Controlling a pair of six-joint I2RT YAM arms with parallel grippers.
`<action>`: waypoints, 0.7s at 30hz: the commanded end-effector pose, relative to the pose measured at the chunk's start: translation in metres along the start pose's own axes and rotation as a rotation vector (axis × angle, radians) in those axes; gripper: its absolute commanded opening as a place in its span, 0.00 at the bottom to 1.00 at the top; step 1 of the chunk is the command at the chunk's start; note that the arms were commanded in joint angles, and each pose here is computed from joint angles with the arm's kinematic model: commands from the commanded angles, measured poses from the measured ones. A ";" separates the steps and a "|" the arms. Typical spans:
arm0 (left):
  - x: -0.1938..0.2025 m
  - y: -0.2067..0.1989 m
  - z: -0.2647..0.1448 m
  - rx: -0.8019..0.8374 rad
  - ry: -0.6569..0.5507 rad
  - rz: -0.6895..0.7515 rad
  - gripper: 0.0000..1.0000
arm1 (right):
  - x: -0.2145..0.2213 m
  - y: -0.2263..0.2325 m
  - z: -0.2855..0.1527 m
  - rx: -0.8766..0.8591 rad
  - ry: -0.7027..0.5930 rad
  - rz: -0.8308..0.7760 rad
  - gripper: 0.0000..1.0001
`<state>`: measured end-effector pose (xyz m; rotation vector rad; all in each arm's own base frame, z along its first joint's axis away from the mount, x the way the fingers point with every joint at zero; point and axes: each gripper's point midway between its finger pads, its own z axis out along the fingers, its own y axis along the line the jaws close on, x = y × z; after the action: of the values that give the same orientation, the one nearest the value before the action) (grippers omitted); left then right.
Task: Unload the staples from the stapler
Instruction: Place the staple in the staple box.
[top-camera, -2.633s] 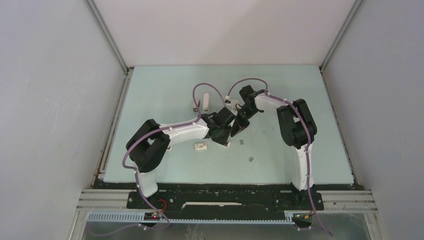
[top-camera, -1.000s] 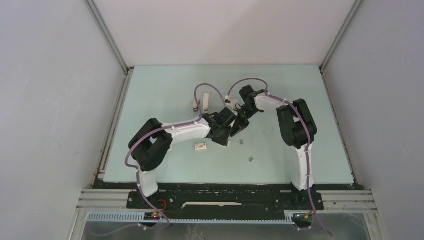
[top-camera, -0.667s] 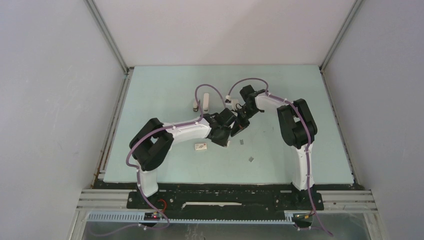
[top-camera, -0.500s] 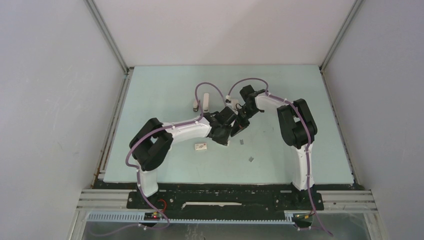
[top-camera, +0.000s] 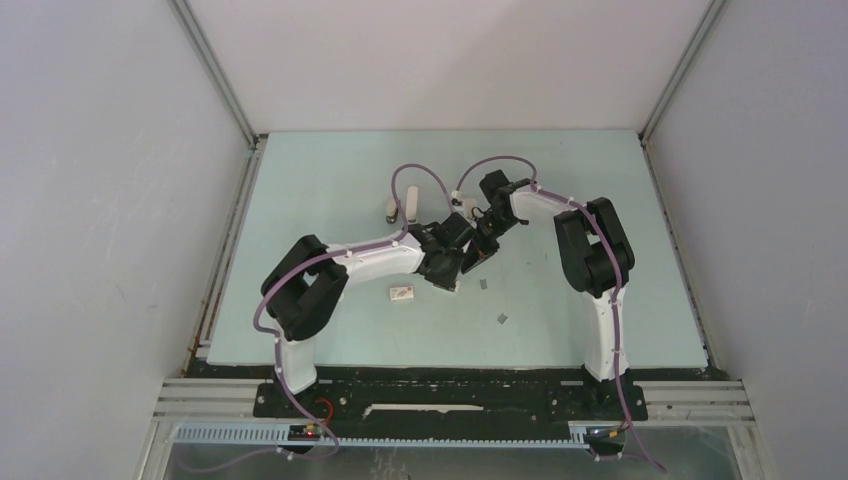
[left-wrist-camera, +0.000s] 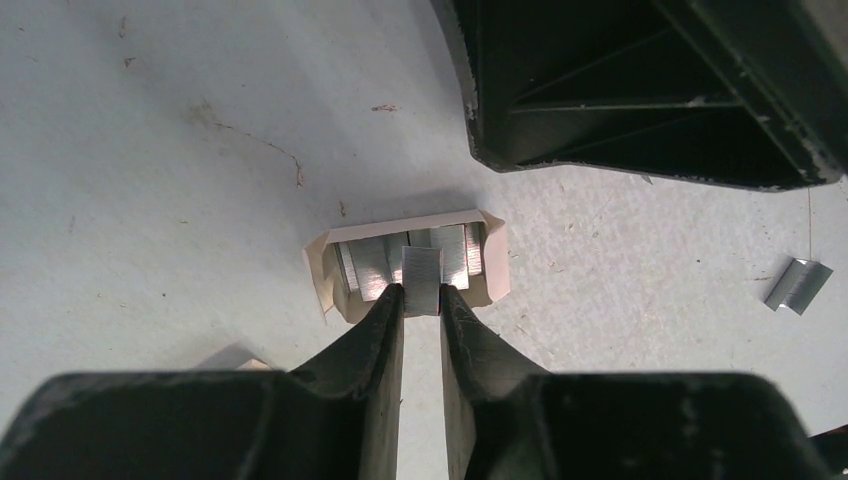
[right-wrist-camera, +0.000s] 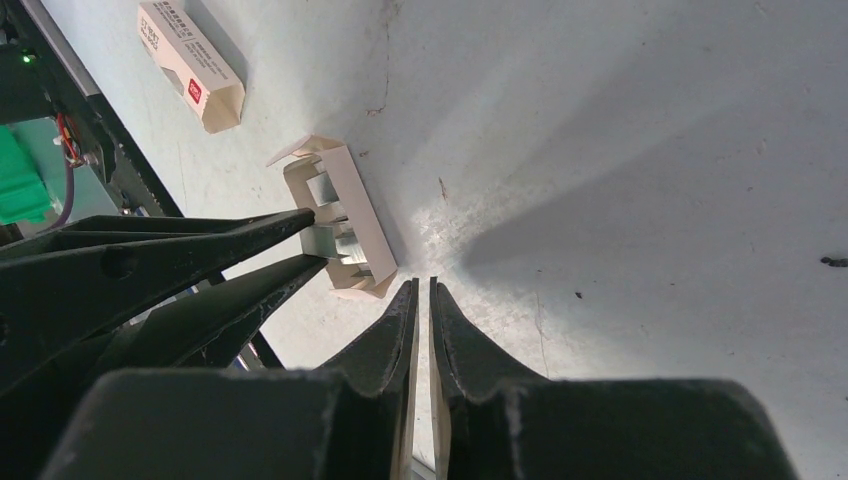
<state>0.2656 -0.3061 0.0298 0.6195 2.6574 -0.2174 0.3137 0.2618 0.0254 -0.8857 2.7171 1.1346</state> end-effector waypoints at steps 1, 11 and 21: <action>-0.021 -0.004 -0.006 -0.005 -0.046 0.000 0.23 | -0.012 0.010 -0.014 -0.006 -0.047 -0.046 0.15; -0.019 -0.002 -0.003 -0.020 -0.030 0.001 0.24 | -0.012 0.011 -0.014 -0.007 -0.047 -0.043 0.15; -0.018 -0.003 -0.003 -0.017 -0.012 0.008 0.25 | -0.012 0.011 -0.014 -0.007 -0.048 -0.044 0.15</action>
<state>0.2666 -0.3031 0.0272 0.6232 2.6794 -0.1730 0.3140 0.2616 0.0254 -0.8837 2.7173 1.1346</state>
